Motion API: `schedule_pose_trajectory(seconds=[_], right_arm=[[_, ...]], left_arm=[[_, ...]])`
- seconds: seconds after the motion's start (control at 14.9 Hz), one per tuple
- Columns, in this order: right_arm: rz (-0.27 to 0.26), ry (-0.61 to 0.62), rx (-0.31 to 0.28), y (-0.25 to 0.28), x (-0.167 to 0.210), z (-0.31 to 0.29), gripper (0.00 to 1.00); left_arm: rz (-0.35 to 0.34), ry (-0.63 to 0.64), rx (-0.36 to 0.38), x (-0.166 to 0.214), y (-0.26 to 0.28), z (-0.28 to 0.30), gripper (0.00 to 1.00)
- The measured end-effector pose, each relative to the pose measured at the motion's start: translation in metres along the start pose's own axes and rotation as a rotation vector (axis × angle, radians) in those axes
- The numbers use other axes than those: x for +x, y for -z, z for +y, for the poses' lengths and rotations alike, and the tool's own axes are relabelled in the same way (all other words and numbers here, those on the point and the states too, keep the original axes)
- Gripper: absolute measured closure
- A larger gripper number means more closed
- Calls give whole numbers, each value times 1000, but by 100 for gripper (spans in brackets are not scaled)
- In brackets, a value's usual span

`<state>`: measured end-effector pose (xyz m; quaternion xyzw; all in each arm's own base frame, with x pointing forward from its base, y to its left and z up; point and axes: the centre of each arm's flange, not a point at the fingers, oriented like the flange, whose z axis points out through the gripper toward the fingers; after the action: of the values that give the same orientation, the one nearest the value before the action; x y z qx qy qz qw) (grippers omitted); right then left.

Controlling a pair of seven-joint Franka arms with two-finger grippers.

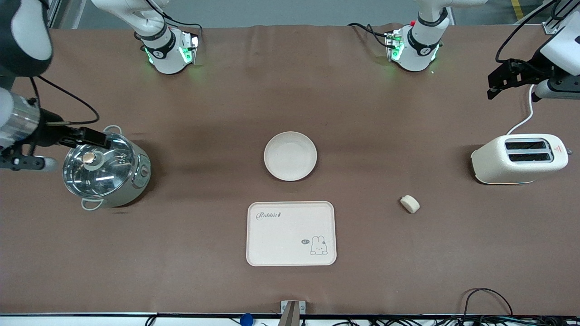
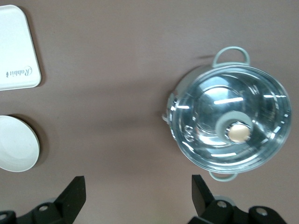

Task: Place bun in plate and plate on tray
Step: 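Reach the right gripper to the plate rim while the left gripper approaches the bun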

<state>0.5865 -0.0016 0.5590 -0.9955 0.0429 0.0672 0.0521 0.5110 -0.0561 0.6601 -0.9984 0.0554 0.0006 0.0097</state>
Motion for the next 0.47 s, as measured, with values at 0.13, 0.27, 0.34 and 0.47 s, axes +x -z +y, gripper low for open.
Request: schedule_pose_trajectory(seconds=[0.13, 0.27, 0.34, 0.47], right_arm=[[-4, -20, 2, 20, -12, 21, 0], [10, -31, -20, 40, -27, 33, 0], [17, -30, -27, 44, -30, 33, 0], [26, -12, -16, 41, -28, 22, 0]], left_arm=[[0, 1, 0, 0, 0, 0, 0], [-2, 1, 0, 1, -1, -1, 0], [-6, 2, 0, 2, -3, -1, 0], [-8, 3, 2, 13, -8, -2, 0]])
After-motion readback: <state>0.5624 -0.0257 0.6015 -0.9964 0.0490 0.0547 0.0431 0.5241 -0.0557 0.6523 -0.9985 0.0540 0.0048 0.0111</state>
